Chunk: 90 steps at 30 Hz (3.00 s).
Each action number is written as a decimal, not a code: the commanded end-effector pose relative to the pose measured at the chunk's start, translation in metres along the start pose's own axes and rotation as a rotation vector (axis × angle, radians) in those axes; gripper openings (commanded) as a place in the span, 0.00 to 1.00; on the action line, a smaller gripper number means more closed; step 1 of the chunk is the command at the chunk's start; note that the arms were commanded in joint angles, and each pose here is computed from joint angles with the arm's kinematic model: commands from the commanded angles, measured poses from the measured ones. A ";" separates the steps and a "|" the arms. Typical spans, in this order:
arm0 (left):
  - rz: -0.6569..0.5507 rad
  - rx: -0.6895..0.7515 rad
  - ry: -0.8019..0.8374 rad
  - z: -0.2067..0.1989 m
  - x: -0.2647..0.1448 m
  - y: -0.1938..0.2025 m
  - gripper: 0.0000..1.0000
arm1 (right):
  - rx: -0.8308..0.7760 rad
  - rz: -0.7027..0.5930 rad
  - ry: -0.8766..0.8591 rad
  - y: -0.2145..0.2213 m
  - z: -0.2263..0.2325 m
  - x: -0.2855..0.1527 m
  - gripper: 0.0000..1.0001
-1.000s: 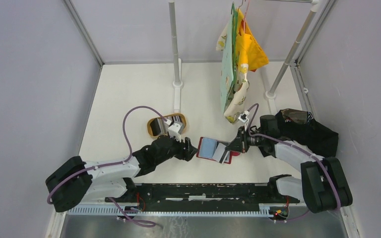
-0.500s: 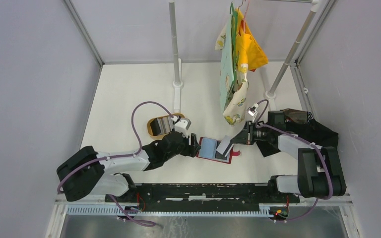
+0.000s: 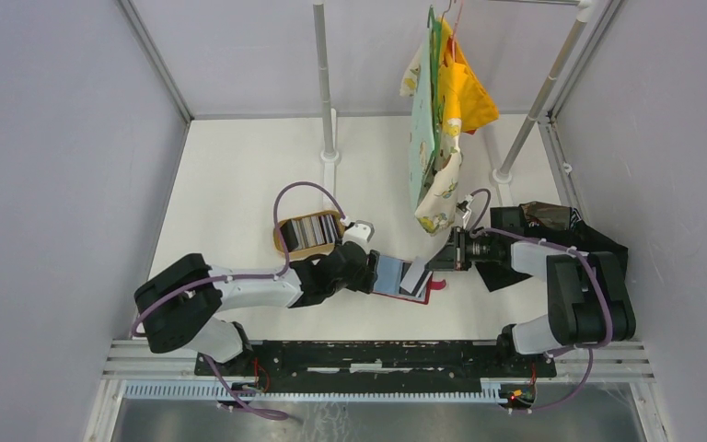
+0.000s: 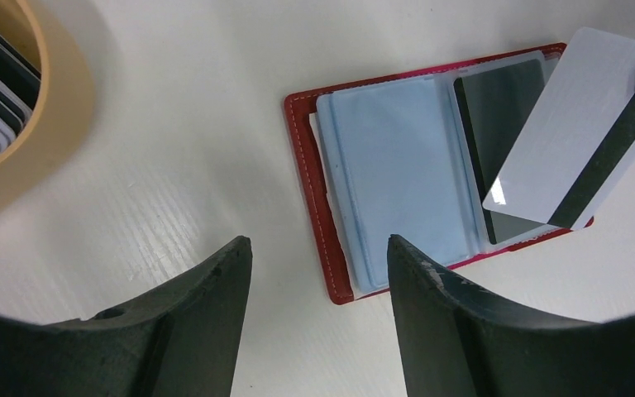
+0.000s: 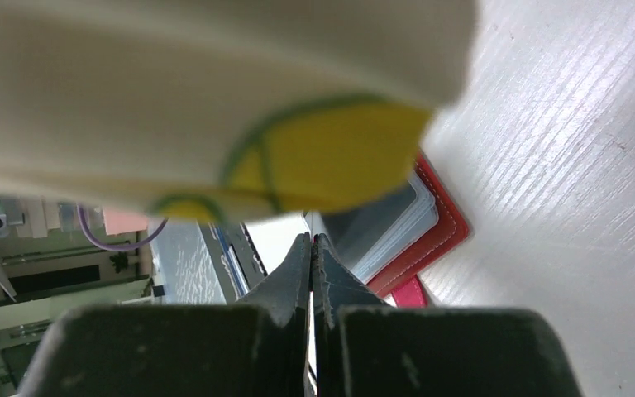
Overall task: Put the credit cards into the card holder
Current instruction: Insert the credit card into the card holder.
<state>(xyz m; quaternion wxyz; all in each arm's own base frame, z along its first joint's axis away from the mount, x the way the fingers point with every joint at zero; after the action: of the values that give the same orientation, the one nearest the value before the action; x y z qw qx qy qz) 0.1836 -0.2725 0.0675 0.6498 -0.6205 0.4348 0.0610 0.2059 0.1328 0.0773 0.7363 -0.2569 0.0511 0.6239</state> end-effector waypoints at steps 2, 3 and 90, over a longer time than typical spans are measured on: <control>-0.002 -0.025 -0.045 -0.007 0.006 -0.009 0.66 | 0.027 0.015 -0.002 -0.012 0.002 0.004 0.00; 0.005 -0.023 -0.048 -0.007 0.008 -0.008 0.65 | 0.035 0.019 0.000 -0.011 0.001 0.004 0.00; 0.075 0.033 -0.016 -0.022 0.028 -0.004 0.46 | 0.207 0.247 0.164 -0.010 -0.032 0.045 0.00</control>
<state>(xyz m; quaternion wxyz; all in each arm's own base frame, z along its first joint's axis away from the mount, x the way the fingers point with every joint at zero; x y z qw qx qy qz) 0.1884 -0.2937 0.0494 0.6632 -0.5882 0.4524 0.0975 0.2258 0.1590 0.0408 0.6782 -0.1920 0.1985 0.6810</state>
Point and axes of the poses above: each gripper's point midway between its finger pads, its own x axis out along the fingers, its own z axis along the line the jaws close on, y = z × x, the point moved 4 cm from there along -x, back along the fingers, and after that the axes turned 5 degrees about x, right-handed, at the moved point
